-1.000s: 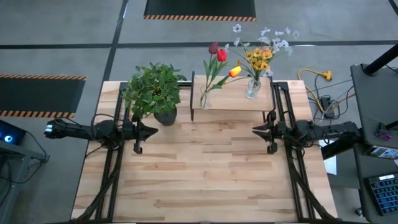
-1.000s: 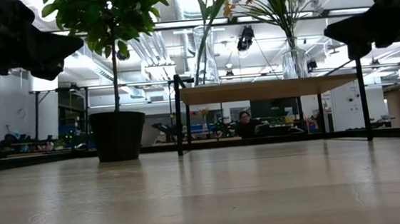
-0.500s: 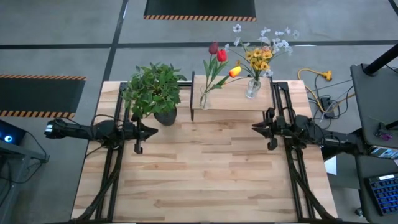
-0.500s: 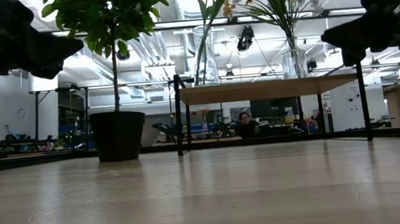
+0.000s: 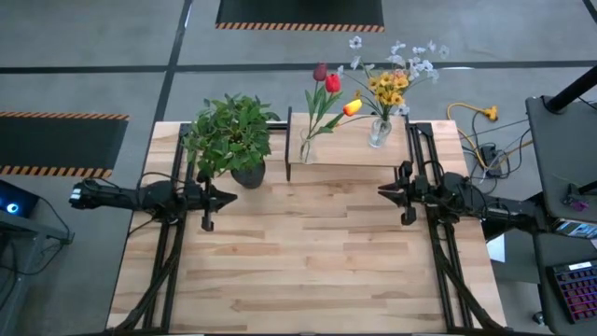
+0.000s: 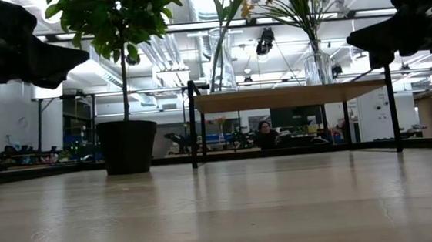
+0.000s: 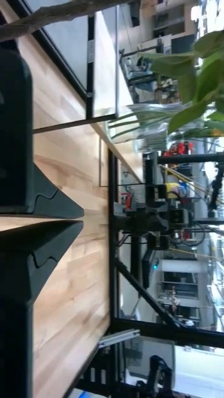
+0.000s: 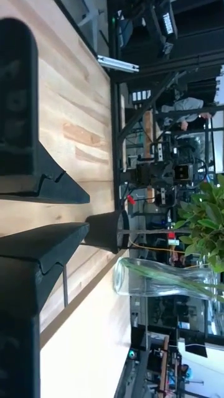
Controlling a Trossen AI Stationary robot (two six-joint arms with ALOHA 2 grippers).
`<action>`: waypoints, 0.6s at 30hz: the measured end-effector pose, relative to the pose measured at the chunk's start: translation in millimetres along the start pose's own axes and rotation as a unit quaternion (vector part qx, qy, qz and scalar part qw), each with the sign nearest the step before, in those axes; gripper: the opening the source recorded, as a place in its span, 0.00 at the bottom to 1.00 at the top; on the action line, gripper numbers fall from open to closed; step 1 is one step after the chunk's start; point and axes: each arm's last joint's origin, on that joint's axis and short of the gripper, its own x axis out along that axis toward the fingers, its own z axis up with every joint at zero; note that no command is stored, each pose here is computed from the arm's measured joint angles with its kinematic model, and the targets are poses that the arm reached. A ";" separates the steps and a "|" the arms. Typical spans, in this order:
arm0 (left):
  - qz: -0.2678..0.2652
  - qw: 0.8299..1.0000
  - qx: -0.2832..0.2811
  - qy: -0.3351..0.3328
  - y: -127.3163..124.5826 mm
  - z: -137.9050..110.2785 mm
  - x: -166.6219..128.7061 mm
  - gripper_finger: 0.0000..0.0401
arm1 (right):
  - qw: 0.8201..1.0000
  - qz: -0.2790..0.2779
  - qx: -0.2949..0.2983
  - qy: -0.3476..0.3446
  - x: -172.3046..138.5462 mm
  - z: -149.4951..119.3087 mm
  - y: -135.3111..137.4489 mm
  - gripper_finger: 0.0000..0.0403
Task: Pick and place flowers into a vace then onto a shelf
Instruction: Return to Home Position
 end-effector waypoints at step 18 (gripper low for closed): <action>0.007 1.000 -0.002 0.005 0.4 -0.7 0.0 0.00 | 0.998 -0.001 0.063 0.005 0.4 -0.8 -0.1 0.13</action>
